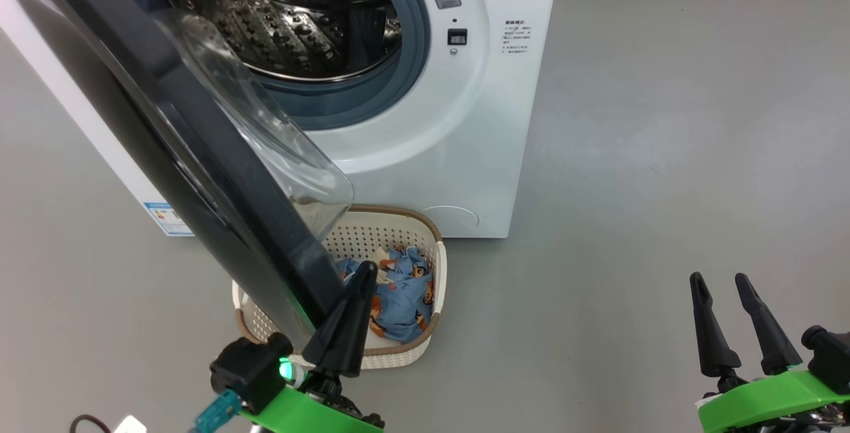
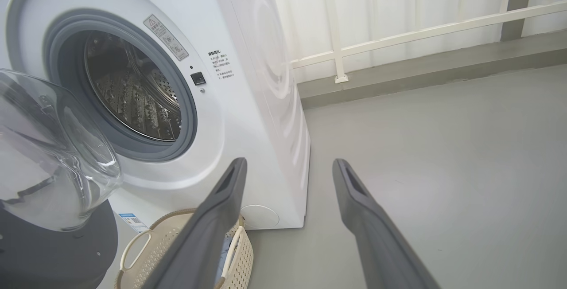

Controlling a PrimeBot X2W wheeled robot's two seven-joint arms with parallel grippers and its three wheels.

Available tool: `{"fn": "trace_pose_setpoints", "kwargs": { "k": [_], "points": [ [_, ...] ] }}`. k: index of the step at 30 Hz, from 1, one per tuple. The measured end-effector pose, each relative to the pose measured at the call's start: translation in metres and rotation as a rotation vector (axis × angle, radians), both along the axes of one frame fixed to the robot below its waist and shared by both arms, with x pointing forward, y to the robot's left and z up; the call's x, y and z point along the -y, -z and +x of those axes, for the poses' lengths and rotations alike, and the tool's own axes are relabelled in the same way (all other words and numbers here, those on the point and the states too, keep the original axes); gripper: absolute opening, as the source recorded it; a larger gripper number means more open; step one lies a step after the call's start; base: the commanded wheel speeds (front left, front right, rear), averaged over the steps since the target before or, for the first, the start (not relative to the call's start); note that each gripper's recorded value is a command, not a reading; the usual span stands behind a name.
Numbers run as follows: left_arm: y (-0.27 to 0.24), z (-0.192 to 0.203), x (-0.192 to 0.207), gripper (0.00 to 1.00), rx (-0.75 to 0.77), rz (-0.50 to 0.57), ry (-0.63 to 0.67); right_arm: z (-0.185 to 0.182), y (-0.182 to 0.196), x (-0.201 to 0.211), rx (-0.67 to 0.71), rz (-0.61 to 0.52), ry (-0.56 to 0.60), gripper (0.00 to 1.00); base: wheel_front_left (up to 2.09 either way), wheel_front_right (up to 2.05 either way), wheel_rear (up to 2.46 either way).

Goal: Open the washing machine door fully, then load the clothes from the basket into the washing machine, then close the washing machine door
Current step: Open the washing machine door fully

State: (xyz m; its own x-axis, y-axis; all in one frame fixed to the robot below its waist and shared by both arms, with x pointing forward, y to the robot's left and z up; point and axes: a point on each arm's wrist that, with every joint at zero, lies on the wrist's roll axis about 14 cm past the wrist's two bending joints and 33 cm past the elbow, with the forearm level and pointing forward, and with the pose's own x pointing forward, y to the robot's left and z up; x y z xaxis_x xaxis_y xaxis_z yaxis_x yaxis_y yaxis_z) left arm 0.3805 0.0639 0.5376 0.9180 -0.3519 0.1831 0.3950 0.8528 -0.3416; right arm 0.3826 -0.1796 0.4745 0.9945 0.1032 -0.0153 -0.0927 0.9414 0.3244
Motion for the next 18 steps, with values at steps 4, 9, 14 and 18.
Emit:
{"fn": "trace_pose_setpoints", "kwargs": {
  "k": [4,9,14,18],
  "points": [
    [0.002,0.002,-0.007,0.00,-0.011,-0.008,-0.023,0.001,-0.002,-0.001,0.008,0.000,-0.005,1.00,0.00,0.00,0.00],
    [0.005,0.003,-0.010,0.00,-0.023,-0.015,-0.033,0.003,-0.003,-0.004,0.010,0.000,-0.014,1.00,0.00,0.00,0.00],
    [0.005,0.003,-0.012,0.00,-0.025,-0.020,-0.038,0.005,-0.003,-0.007,0.010,-0.001,-0.024,1.00,0.00,0.00,0.00],
    [0.005,0.002,-0.017,0.00,-0.027,-0.028,-0.057,0.009,-0.003,-0.014,0.012,-0.002,-0.046,1.00,0.00,0.00,0.00]
  ]
}}
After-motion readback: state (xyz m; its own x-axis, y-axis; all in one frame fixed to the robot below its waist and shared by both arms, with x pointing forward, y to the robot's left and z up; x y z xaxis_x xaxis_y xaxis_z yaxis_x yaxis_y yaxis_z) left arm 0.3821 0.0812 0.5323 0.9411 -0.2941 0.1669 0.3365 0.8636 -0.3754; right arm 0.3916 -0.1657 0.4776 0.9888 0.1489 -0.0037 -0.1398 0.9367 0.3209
